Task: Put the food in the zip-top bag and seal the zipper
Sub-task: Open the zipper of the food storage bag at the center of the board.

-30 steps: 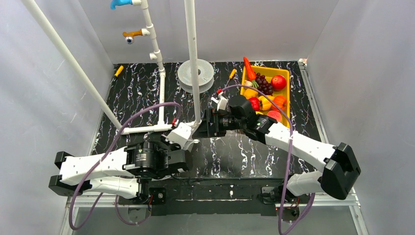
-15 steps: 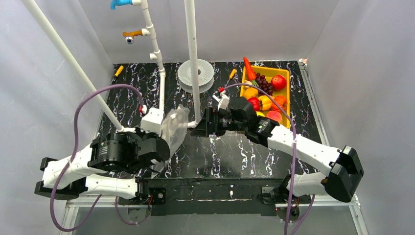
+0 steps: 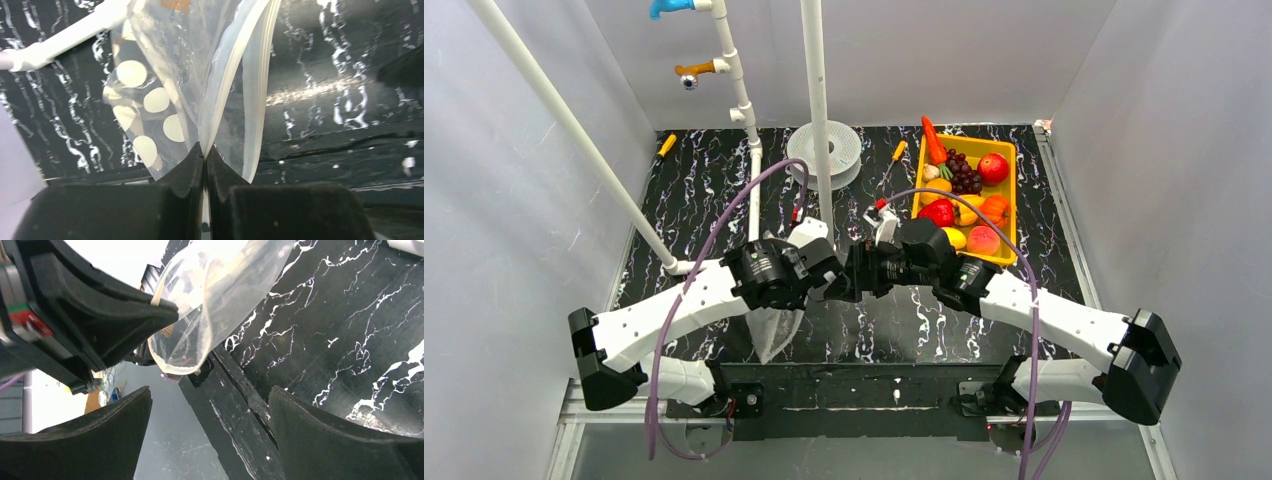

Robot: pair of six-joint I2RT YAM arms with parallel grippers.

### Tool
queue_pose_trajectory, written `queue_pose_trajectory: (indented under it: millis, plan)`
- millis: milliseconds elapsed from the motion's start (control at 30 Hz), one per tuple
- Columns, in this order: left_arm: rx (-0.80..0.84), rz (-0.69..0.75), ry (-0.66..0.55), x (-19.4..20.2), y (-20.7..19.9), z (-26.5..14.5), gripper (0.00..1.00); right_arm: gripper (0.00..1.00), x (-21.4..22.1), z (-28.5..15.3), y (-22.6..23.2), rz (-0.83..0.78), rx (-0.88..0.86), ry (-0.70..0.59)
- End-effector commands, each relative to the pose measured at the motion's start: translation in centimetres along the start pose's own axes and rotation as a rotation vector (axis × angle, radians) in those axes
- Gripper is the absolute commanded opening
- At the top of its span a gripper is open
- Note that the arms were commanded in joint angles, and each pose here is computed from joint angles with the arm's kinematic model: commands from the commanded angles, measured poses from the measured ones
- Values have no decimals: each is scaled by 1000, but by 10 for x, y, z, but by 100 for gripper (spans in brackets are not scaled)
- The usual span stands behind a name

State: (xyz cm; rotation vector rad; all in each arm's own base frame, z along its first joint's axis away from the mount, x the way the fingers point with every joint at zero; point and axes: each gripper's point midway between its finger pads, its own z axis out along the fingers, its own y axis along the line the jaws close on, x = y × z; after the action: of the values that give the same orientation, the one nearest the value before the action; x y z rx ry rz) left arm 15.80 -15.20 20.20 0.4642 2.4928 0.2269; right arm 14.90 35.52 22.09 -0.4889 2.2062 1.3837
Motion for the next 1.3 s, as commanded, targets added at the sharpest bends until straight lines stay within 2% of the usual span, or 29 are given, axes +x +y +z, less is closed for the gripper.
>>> queue_pose_trajectory:
  millis: [0,133,333,567,700,733,767,800,833,900,1167,1233,1267]
  plan:
    - [120,-105,-23,-21,-24,4,0,89,-2,-1,7,-37,-60,-52]
    - [213,-158,-35,-30,-41,7,0,80,7,8,10,-17,-90,-44]
    - [258,-192,-57,-37,-40,1,0,75,6,25,10,-34,-80,-28]
    - [268,-142,-72,-35,-30,-4,0,61,2,40,2,-42,-44,-21]
    - [280,-126,-64,-32,-32,-4,0,41,-3,43,5,-49,-56,-37]
    - [285,-123,-66,-31,-33,-3,0,32,-4,45,5,-48,-53,-38]
    - [285,-122,-69,-31,-33,-2,0,15,-5,46,5,-50,-55,-36]
    - [272,-119,-72,-30,-30,-1,0,6,-5,47,7,-51,-60,-31]
    - [252,-113,-73,-29,-26,1,0,1,-5,47,9,-53,-68,-28]
    - [204,-98,-69,-25,-18,5,0,1,-7,47,13,-47,-82,-24]
    - [146,-74,-63,-10,0,8,34,1,-2,49,27,10,-167,3]
    - [166,-73,-79,-10,1,4,34,1,0,52,26,23,-165,16]
    - [176,-73,-90,-10,2,1,27,1,2,54,24,31,-161,28]
